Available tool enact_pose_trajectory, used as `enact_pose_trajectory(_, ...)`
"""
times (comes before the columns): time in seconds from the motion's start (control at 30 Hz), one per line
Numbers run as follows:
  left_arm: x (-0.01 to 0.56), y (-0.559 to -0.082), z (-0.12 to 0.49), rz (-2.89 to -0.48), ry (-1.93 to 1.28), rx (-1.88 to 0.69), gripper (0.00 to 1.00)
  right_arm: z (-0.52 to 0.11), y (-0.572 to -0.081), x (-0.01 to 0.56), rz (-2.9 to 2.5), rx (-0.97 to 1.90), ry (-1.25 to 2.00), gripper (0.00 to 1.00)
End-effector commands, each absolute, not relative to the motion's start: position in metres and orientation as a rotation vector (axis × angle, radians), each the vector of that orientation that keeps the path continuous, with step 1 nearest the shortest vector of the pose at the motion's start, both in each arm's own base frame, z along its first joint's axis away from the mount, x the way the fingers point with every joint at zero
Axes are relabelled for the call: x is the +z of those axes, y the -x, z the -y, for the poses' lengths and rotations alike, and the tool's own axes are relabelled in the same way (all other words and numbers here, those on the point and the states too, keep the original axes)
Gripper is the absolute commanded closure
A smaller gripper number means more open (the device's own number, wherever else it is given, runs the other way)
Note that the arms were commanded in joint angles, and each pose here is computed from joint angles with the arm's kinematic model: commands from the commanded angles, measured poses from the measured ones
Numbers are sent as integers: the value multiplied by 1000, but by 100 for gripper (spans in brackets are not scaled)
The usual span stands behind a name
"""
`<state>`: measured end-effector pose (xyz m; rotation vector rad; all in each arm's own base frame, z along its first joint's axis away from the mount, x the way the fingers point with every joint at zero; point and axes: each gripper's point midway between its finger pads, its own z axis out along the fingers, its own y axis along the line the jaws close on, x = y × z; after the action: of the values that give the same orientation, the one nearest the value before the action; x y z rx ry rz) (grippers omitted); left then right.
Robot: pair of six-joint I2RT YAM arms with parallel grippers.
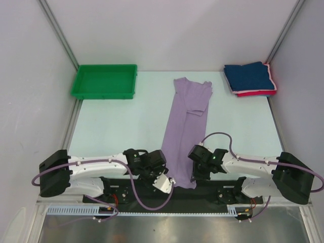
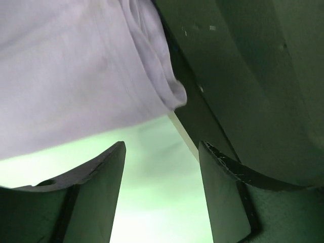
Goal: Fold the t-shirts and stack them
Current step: Fold the tshirt
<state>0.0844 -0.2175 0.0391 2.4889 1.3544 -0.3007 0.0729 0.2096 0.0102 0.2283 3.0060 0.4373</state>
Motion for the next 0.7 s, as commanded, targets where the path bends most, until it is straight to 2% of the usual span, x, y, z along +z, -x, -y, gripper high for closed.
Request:
enact_pose_trajectory(0.0,36,-84,238,-1217,-2502,-272,35,-215,-73,11,-2994,475,-270,74)
enact_pose_trajectory(0.03,35,-83,241,-1195,-2505,-263,35,-214,-73,11,-2994,475,-273,81)
enact_pose_trajectory(0.13,31,-73,248,-1143,-2542,-269,35,-209,-71,9,-3001,468,-305,92)
enact_pose_trajectory(0.23,35,-69,263,-1160,-2539,-301,37,-202,-71,8,-2996,474,-356,99)
enact_pose_trajectory(0.33,27,-70,267,-1194,-2539,-297,54,-201,-75,11,-2970,531,-418,100)
enact_pose_trajectory(0.37,22,-68,264,-1201,-2546,-304,65,-201,-75,12,-2969,551,-428,100)
enact_pose_trajectory(0.43,18,-65,260,-1212,-2556,-318,76,-202,-78,17,-2948,585,-448,100)
enact_pose_trajectory(0.47,18,-65,257,-1217,-2559,-313,86,-200,-78,17,-2949,578,-453,100)
enact_pose_trajectory(0.5,19,-65,256,-1220,-2559,-311,90,-200,-78,19,-2952,587,-442,100)
enact_pose_trajectory(0.53,22,-66,256,-1220,-2552,-302,100,-199,-82,23,-2943,598,-457,100)
enact_pose_trajectory(0.67,47,-84,271,-1242,-2456,-270,100,-191,-98,40,-2908,606,-471,100)
